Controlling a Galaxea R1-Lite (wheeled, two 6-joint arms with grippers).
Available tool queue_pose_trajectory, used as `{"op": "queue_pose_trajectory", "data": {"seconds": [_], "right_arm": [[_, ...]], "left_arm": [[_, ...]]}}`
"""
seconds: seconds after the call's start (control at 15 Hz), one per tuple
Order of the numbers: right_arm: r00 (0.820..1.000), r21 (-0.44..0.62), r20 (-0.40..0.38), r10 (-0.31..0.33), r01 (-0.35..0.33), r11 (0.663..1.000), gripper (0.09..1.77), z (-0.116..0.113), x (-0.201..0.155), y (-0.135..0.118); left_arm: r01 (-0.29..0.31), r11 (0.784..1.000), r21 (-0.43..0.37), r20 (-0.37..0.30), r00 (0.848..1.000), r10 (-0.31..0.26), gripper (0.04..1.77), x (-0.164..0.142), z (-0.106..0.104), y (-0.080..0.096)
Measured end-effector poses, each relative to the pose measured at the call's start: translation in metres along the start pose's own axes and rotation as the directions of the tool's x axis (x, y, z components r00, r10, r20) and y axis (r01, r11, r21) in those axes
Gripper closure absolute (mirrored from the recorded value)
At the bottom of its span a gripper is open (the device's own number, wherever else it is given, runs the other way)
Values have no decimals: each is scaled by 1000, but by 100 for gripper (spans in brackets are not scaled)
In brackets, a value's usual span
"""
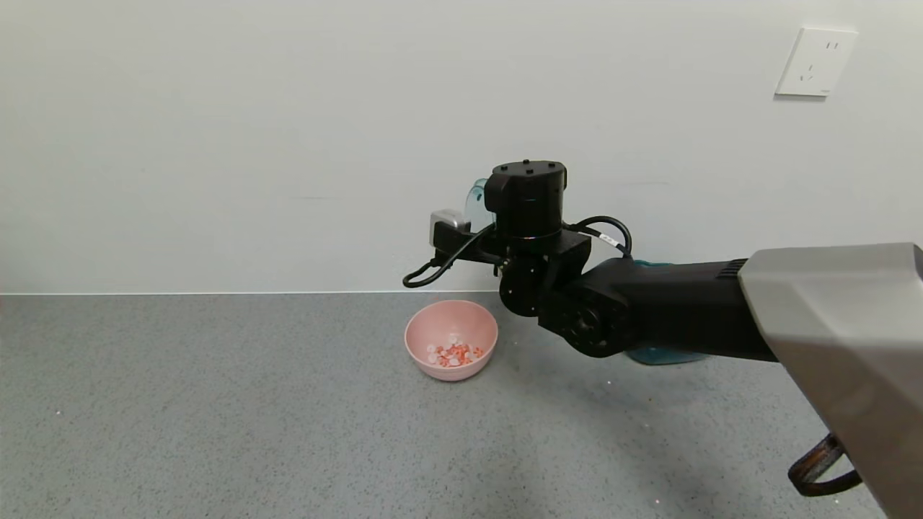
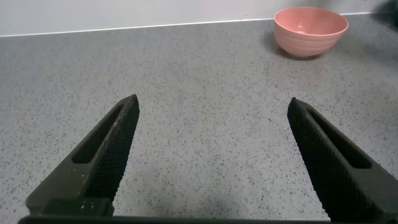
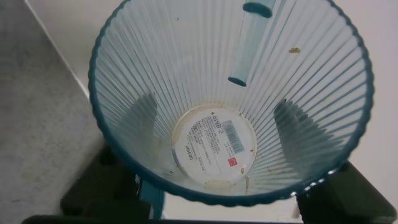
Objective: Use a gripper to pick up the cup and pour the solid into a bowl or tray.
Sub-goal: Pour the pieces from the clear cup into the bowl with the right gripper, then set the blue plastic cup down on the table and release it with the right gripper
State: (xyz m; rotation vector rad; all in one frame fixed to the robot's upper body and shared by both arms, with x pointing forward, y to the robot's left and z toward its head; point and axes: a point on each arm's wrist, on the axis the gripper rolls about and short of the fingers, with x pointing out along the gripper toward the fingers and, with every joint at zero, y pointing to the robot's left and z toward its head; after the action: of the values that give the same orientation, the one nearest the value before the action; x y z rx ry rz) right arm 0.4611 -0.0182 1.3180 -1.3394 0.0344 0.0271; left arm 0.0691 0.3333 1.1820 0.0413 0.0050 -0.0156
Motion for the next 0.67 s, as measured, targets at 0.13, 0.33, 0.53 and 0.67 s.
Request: {"op": "queue_pose_trajectory", "data": {"seconds": [0.13, 0.33, 0.53, 0.67], "right_arm": [[999, 118, -21, 25, -22, 993, 52, -11, -1, 3], [996, 340, -55, 68, -45, 939, 52, -29, -5, 9], [991, 552, -76, 106, -47, 833, 52, -43, -13, 15], [986, 641, -87, 141, -53, 766, 52, -52, -21, 23]], "left_arm": [[0, 1000, 0, 0, 1000, 0, 9, 0, 0, 0], [0, 1000, 0, 0, 1000, 0, 9, 0, 0, 0], [0, 1000, 0, 0, 1000, 0, 9, 0, 0, 0], [0, 1000, 0, 0, 1000, 0, 9, 0, 0, 0]]}}
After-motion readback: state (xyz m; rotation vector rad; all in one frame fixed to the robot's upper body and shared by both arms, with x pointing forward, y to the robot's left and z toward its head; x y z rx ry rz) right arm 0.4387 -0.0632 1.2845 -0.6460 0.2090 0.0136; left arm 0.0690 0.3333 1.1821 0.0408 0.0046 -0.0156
